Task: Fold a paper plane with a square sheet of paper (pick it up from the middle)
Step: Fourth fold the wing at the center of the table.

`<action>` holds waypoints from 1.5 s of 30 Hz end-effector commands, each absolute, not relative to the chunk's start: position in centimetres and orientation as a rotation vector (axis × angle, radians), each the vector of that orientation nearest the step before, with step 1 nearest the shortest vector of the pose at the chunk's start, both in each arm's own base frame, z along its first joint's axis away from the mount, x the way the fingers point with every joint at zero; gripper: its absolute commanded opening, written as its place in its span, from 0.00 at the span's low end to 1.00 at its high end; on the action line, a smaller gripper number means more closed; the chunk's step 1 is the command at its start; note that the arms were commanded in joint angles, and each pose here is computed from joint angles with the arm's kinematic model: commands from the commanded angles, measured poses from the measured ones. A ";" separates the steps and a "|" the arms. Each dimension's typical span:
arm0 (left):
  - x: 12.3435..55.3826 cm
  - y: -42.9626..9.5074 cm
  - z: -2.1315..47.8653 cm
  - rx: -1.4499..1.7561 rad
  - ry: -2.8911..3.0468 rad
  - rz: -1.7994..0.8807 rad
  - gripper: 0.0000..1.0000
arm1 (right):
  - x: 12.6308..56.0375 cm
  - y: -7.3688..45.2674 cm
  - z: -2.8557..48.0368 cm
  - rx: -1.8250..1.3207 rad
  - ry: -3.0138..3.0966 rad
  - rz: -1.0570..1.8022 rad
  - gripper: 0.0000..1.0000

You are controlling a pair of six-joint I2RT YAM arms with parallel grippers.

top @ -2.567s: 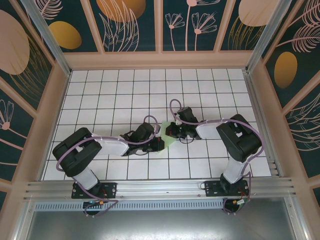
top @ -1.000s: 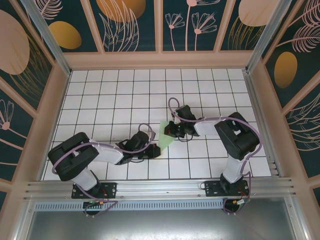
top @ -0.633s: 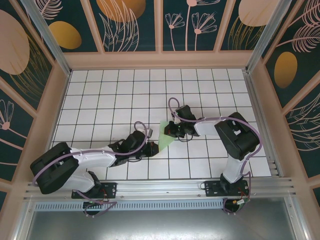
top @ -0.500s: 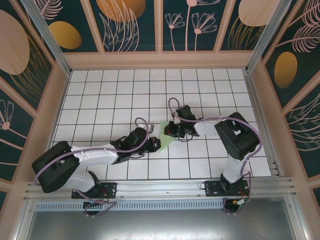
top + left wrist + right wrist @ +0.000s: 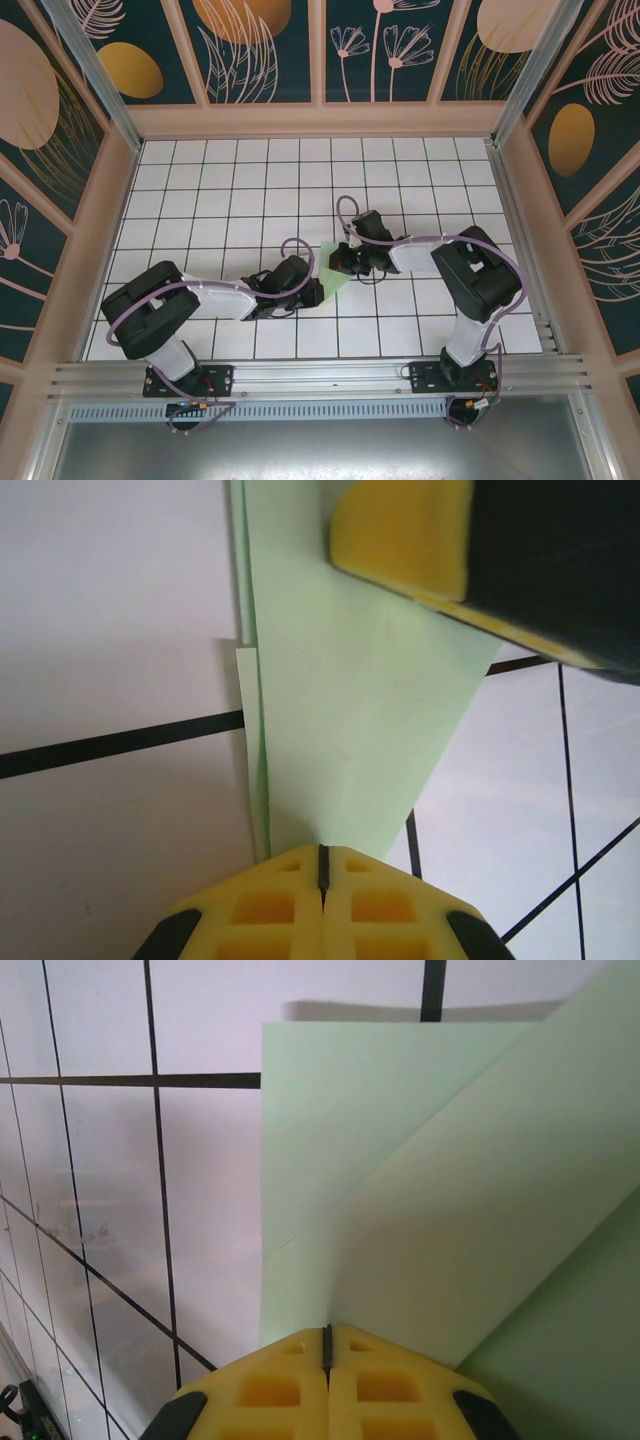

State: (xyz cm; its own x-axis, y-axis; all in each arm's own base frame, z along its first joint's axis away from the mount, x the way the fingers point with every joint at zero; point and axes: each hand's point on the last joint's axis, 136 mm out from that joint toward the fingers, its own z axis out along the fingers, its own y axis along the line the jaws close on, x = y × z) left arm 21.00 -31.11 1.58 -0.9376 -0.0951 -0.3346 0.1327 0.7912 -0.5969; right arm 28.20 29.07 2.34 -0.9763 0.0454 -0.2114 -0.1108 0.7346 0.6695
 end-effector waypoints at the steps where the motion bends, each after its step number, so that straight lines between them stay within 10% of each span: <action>1: 19.5 -30.2 -0.2 0.029 2.713 -0.890 0.00 | 28.3 29.3 5.1 -0.153 2.624 1.092 0.00; 32: 19.0 -29.1 -1.2 0.008 2.734 -0.848 0.00 | 21.2 31.1 2.2 -0.363 2.768 1.144 0.00; 45: 16.9 -27.6 -3.3 0.034 2.832 -0.812 0.00 | 29.1 26.4 0.1 -0.138 2.725 0.984 0.00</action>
